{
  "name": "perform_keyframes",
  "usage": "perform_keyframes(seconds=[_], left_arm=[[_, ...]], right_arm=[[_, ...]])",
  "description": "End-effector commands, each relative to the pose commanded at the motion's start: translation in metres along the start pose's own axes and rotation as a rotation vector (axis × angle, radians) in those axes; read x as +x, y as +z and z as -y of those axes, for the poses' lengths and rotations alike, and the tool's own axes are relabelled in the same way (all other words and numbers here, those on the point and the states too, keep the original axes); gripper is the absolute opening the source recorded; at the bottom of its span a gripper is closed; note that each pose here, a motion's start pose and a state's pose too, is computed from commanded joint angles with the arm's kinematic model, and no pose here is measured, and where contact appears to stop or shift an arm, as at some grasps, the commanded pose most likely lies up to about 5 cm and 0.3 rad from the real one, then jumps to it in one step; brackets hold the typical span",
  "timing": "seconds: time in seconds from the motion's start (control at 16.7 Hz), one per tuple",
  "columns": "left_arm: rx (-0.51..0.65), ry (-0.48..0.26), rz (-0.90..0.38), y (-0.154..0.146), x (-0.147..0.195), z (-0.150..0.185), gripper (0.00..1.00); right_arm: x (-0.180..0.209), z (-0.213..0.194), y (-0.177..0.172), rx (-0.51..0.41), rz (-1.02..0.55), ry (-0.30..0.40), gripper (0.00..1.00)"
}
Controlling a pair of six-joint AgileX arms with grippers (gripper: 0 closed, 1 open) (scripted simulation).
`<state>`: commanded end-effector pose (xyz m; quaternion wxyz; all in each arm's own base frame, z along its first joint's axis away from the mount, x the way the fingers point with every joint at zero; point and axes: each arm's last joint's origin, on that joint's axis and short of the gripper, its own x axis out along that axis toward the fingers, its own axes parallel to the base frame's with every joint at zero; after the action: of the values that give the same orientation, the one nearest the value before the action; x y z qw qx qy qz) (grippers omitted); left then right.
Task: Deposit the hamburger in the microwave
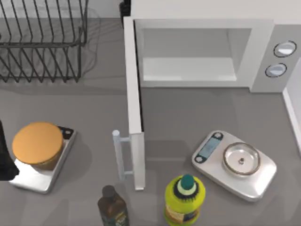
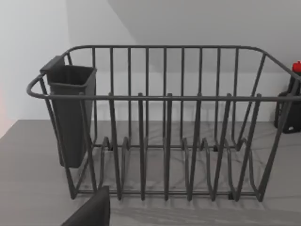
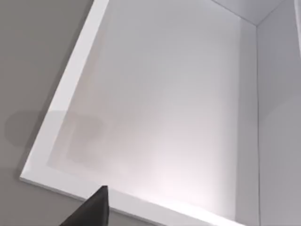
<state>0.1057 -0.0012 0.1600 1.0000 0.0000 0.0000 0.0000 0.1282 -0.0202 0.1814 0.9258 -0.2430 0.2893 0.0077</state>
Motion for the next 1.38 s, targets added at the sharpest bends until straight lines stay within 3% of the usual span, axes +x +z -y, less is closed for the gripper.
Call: perform_keyframes(seconds=[0.18, 0.42, 0.6, 0.78, 0.9, 1.38], left_arm=[[0.0, 0.0, 0.0, 0.0, 0.0, 0.0, 1.0], [0.0, 0.0, 0.0, 0.0, 0.0, 0.0, 1.0], [0.0, 0.0, 0.0, 0.0, 0.0, 0.0, 1.0], [0.0, 0.0, 0.0, 0.0, 0.0, 0.0, 1.0], [0.0, 0.0, 0.0, 0.0, 0.0, 0.0, 1.0], [0.0, 0.0, 0.0, 0.0, 0.0, 0.0, 1.0]], right_arm=[[0.013, 0.016, 0.007, -0.247, -0.244, 0.137, 1.0], [0.037, 0.038, 0.009, -0.524, -0.474, 0.424, 1.0], [0.055, 0.051, 0.006, -0.658, -0.556, 0.645, 1.0], [0.067, 0.06, 0.002, -0.726, -0.582, 0.796, 1.0], [0.07, 0.062, 0.001, -0.743, -0.585, 0.839, 1.0], [0.076, 0.058, -0.005, -0.743, -0.586, 0.846, 1.0]])
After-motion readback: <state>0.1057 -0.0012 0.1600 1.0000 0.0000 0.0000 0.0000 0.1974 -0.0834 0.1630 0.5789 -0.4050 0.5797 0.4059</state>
